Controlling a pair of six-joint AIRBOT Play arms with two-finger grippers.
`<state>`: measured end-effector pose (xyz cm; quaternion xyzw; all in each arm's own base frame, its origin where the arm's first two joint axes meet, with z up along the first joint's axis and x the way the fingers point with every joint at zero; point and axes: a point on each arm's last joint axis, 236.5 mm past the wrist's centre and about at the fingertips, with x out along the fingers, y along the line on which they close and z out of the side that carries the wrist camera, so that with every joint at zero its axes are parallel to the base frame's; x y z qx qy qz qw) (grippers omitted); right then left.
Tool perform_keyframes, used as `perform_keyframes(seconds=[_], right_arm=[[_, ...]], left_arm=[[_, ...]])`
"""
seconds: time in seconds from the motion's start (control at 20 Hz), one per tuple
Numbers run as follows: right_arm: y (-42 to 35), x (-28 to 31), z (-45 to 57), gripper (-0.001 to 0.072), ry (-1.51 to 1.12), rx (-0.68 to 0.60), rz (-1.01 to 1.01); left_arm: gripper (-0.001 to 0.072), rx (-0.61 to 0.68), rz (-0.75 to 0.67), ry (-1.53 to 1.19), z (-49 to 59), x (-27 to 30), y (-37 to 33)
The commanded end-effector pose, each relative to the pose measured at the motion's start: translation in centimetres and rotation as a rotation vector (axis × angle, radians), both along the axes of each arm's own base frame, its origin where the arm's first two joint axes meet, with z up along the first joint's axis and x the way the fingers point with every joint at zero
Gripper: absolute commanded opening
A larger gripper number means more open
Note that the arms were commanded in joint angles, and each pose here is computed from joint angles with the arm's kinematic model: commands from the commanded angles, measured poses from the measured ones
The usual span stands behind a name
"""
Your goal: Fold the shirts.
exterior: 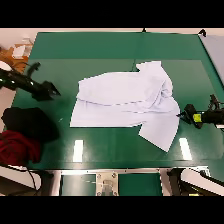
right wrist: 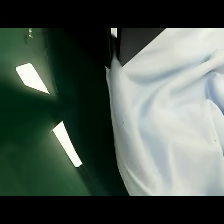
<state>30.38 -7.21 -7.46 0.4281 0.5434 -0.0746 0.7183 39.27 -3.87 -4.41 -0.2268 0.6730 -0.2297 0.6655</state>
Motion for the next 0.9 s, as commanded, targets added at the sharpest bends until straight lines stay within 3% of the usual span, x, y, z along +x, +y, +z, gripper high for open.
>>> perform_keyframes(seconds=[0.0, 0.35, 0.4, 0.5, 0.55, 0.75, 0.85], right_arm=[[-0.8, -0.4, -0.3, 0.0022, 0.013, -0.007, 0.01], [-0.8, -0.4, -0.8, 0.0022, 0.022, -0.004, 0.011], [-0.8, -0.4, -0.8, 0.0022, 0.021, -0.004, 0.011], [-0.7, -0.3, -0.7, 0.0022, 0.018, 0.002, 0.008], [-0.6, -0.2, -0.7, 0.0022, 0.015, 0.006, 0.006], [1.1, 2.6, 3.4, 0.0021, -0.129, 0.071, 0.04], [1.1, 5.3, 9.7, 0.0021, -0.278, 0.069, 0.07]], left_arm=[[0.0703, -0.054, -0.075, 0.18, -3.4, -5.8, -3.6], [0.0702, -0.044, -0.24, 0.341, -6.6, -13.0, -10.0], [0.0577, -0.043, -0.238, 0.323, -6.6, -12.6, -10.5], [0.014, -0.076, -0.194, 0.275, -6.2, -10.9, -11.4], [0.0026, -0.094, -0.185, 0.259, -5.8, -10.3, -11.7], [0.0022, -0.197, -0.23, 0.195, -0.6, -8.3, -13.3], [0.0022, -0.196, -0.242, 0.015, 4.8, -5.4, -13.6]])
